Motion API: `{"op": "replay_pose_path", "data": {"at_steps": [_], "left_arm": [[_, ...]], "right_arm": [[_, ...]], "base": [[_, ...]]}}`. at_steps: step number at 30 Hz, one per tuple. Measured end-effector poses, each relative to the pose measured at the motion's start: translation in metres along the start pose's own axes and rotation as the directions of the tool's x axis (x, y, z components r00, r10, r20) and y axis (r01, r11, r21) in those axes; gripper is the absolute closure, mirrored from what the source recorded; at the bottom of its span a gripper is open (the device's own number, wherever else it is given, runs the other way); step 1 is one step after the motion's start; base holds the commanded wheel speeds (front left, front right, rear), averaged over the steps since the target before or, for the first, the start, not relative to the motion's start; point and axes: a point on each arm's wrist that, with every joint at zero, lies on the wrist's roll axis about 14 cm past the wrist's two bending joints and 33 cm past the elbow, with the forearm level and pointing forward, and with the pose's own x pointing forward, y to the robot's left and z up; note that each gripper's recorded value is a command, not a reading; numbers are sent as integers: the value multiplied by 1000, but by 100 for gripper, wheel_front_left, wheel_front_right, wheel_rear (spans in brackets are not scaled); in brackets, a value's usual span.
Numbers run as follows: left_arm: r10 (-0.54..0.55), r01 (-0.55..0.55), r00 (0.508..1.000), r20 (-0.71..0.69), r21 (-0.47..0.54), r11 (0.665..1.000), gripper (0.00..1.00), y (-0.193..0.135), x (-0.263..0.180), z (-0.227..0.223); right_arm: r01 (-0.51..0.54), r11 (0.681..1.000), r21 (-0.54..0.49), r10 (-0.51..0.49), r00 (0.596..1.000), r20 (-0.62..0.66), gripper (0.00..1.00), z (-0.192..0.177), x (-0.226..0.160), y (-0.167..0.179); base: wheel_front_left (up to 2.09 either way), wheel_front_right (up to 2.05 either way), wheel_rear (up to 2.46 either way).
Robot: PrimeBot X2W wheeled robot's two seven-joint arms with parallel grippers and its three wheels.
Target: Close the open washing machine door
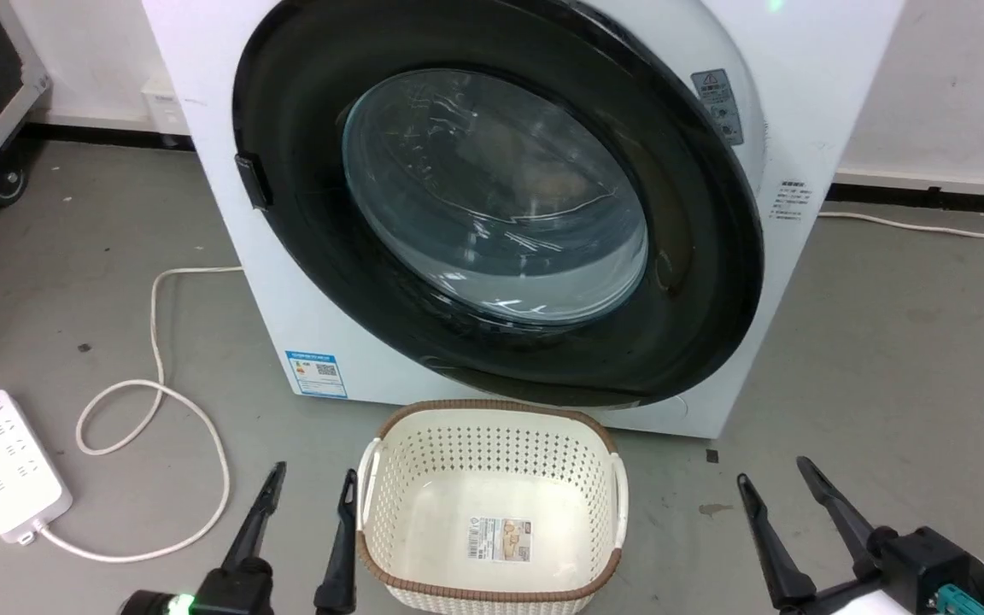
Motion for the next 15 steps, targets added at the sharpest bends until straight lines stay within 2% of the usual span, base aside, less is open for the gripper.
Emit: {"op": "replay_pose_path", "data": {"at_steps": [2,3,4,5,9,15], "left_arm": [[4,-4,1000,-5,0,1000,0,0,-1,-1],[8,-8,1000,-8,-1,1000,0,0,-2,-2],[11,-11,1000,-10,-2,1000,0,1,-2,-3],[14,-14,1000,-14,-4,1000,0,1,-3,-4],[28,-29,999,-35,-5,1000,0,4,-2,-10],[45,-45,998,-39,-14,999,0,6,15,-14]], "right_arm": [[-9,1000,6,9,1000,-4,0,-2,1,3],[-22,1000,8,22,1000,-5,15,-2,3,7],[-35,999,11,36,999,-3,70,-1,4,11],[-45,999,14,45,999,4,100,0,7,14],[-104,994,28,103,994,36,100,9,19,28],[-271,961,-54,273,961,34,100,12,55,46]], "base": [[0,0,0],[0,0,0],[0,0,0],[0,0,0],[0,0,0],[0,0,0]]}}
